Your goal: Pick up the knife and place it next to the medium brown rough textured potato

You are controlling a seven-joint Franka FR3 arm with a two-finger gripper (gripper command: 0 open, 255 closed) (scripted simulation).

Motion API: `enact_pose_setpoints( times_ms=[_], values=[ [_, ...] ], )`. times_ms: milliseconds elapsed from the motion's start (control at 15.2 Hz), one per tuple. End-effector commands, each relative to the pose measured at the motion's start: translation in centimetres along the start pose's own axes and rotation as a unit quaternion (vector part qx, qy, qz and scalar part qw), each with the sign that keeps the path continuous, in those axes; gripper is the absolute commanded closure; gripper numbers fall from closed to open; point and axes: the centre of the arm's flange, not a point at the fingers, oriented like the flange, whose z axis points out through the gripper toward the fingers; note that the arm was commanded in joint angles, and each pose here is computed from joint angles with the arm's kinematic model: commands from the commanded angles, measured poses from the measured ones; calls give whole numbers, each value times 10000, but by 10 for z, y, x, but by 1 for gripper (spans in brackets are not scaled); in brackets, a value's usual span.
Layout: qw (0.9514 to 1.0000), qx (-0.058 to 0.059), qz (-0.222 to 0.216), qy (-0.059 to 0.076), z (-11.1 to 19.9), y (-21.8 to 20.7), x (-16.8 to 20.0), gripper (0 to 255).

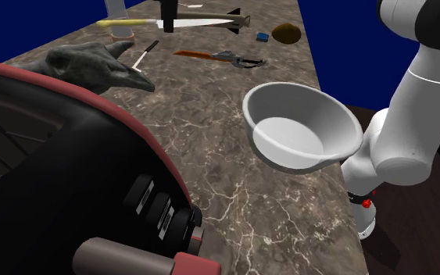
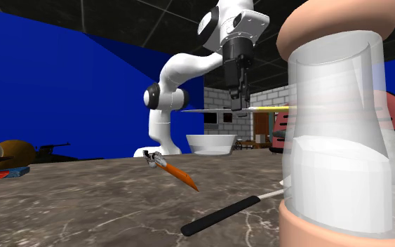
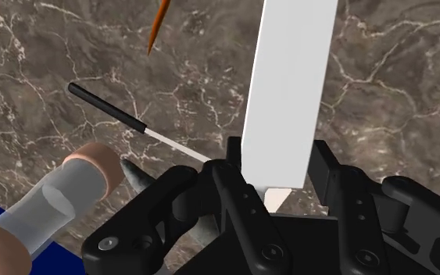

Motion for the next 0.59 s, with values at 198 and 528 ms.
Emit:
enact_pose_setpoints(
  times_ms=[198, 528],
  values=[
    [10000, 2, 1, -3, -11, 20, -20, 255],
    [10000, 2, 1, -3, -7, 61, -71, 255]
  ],
)
